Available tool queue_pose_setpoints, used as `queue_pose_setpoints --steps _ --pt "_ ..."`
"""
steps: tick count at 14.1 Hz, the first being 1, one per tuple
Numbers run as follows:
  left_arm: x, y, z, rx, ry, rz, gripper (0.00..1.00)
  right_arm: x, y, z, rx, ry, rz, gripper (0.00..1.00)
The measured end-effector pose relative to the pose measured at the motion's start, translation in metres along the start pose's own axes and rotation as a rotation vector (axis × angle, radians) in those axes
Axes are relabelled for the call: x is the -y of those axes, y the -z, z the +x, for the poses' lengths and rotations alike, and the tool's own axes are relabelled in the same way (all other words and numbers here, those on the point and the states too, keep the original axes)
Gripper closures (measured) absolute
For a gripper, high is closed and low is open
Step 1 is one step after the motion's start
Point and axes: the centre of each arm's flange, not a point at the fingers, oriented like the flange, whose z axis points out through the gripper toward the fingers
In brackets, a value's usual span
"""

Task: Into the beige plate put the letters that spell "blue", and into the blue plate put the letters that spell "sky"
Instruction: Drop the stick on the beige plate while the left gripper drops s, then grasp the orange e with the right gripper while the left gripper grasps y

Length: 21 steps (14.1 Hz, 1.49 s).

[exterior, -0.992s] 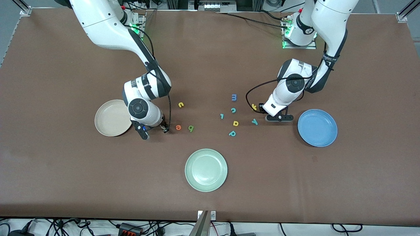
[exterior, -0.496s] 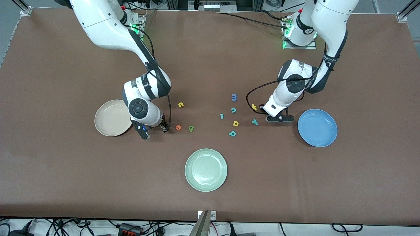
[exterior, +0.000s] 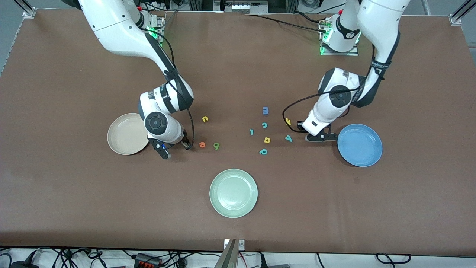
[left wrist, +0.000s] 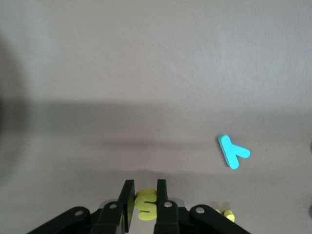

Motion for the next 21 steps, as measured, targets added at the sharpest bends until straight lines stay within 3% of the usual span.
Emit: queue_pose_setpoints --steps 3,6,10,13,15,18,21 --pt "0.042 0.052 0.041 0.028 -0.041 0.04 0.78 -0.003 0.017 0.009 0.002 0.047 -0.021 0.88" --pt "0.108 0.073 0.074 0.024 -0.092 0.064 0.78 -0.029 0.05 0.041 0.023 0.107 -0.115 0.88" --pt "0.176 0.029 0.085 0.076 -0.131 0.095 0.78 -0.087 0.06 0.101 0.069 0.193 -0.165 0.88" --pt "0.181 -0.006 0.083 0.112 -0.139 0.085 0.77 -0.138 0.044 0.15 0.131 0.238 -0.178 0.88" --pt "0.177 -0.007 0.083 0.112 -0.147 0.082 0.65 -0.156 0.03 0.163 0.144 0.251 -0.175 0.88" --pt "0.168 0.002 0.086 0.101 -0.159 0.079 0.38 -0.159 0.023 0.163 0.141 0.261 -0.168 0.78" --pt "0.129 0.031 0.091 0.065 -0.165 0.062 0.07 -0.137 0.062 0.158 0.102 0.294 -0.114 0.47"
